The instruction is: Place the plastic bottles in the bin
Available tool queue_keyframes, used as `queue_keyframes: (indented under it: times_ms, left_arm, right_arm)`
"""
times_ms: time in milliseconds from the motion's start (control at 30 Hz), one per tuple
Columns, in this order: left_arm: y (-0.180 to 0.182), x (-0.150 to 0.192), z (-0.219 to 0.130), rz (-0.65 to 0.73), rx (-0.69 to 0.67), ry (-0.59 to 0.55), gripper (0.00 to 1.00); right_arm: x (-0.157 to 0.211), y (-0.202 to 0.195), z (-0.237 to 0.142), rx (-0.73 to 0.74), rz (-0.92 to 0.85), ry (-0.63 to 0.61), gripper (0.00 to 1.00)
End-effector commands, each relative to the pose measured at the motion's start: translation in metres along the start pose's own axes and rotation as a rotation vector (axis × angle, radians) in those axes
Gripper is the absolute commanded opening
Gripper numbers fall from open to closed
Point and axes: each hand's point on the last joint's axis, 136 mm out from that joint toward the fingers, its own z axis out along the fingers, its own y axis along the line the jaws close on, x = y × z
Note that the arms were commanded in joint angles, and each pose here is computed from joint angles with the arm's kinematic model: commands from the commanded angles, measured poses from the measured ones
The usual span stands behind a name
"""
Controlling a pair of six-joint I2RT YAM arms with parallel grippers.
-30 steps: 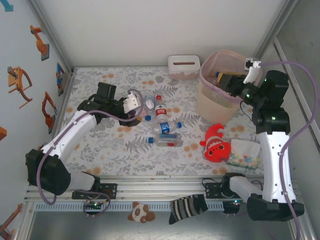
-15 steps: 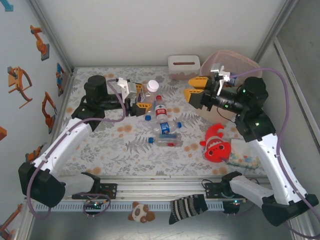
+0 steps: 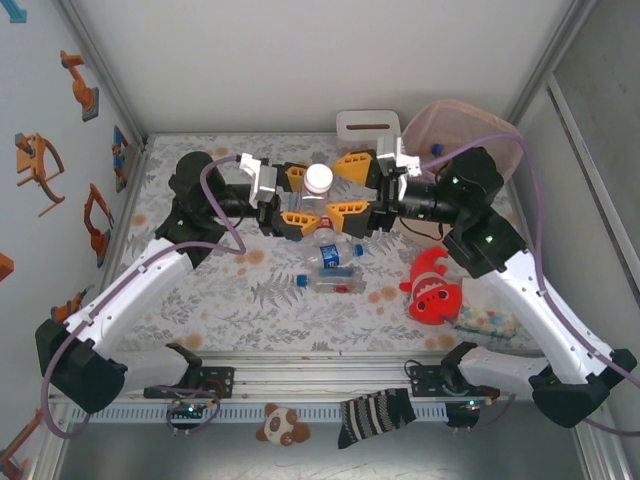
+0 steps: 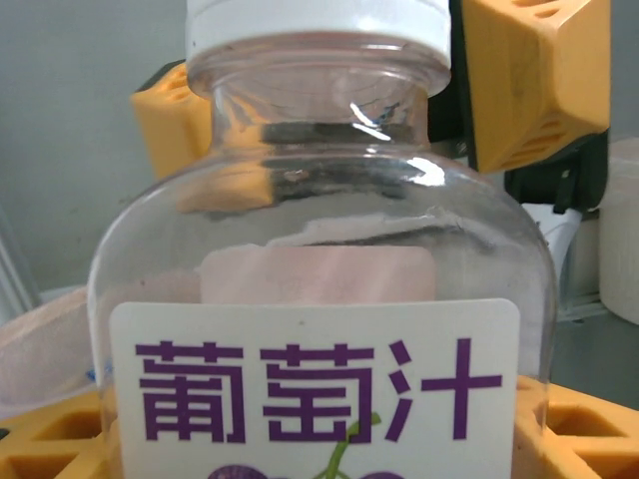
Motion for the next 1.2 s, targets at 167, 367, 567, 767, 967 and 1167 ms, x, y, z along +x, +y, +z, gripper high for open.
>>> queue_keyframes:
  times_ms: [167,367,567,767,967,1167]
  left_arm:
    - [-0.016,-0.028,0.009,0.057,0.086,-0.056,0.65]
    - [-0.021,-0.036,0.012,0.075,0.088,-0.076,0.66]
    - [-0.023,-0.039,0.014,0.074,0.08,-0.086,0.66]
    - [-0.024,-0.041,0.013,0.084,0.066,-0.092,0.66]
    - [-0.023,-0.041,0.011,0.093,0.032,-0.095,0.68]
    - [-0.02,-0.041,0.008,0.104,-0.021,-0.096,0.77]
  right_arm:
    - [-0.019,0.012,0.014,-0.051,-0.09,-0.04,0.77]
    - [-0.002,0.02,0.019,-0.101,-0.121,0.016,0.78]
    - [0.015,0.024,0.019,-0.098,-0.196,0.06,0.77]
    - [0.011,0.025,0.018,-0.082,-0.228,0.041,0.72]
    - [0.004,0.024,0.016,-0.055,-0.232,0.023,0.62]
    - [-0.001,0.02,0.014,-0.02,-0.227,0.015,0.56]
